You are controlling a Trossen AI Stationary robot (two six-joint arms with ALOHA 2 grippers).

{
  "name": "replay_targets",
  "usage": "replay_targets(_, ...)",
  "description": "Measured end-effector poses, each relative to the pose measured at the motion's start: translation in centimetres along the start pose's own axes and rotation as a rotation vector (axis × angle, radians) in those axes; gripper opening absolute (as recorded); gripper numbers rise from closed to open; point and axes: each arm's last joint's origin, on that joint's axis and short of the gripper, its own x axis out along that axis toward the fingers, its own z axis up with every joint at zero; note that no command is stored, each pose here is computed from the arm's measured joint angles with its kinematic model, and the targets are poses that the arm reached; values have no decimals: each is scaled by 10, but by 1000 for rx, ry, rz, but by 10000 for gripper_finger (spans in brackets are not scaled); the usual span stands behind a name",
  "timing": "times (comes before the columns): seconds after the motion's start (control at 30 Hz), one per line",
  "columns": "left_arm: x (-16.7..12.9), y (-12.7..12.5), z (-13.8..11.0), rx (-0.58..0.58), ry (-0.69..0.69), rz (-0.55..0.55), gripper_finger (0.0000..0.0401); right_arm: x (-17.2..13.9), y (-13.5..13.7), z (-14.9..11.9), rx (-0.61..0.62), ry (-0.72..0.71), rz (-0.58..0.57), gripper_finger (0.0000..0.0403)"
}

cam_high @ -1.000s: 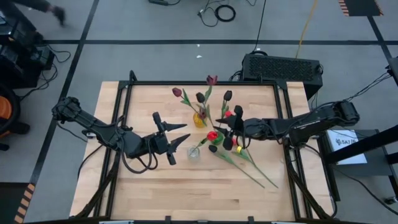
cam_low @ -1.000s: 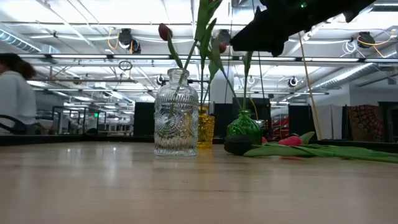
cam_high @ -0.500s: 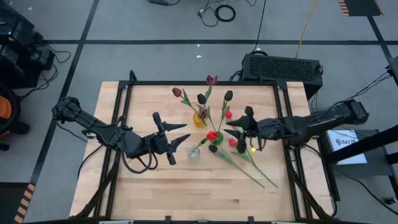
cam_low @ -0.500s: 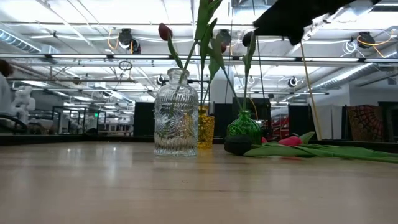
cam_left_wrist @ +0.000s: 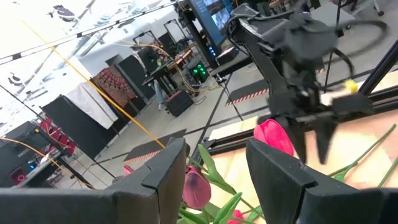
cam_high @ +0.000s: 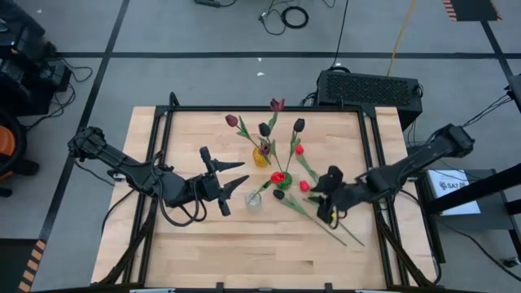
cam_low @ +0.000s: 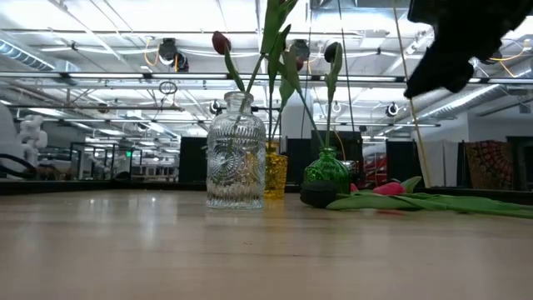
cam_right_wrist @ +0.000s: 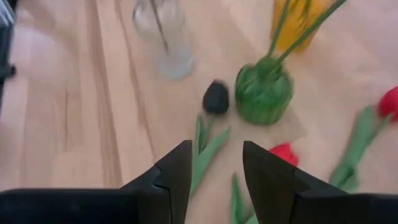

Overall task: Sort flowers into vase by color
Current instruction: Put the bottom black flower in the green flower vase

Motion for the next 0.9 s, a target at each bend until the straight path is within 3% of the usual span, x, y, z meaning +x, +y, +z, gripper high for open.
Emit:
replay_targets(0.4, 0, 0, -1, 5, 5, -3, 176, 53, 24, -45, -8, 284, -49, 135)
replay_targets(0.9, 0, 0, -1, 3, 4, -3, 176, 85, 30, -62, -50, 336, -61, 135)
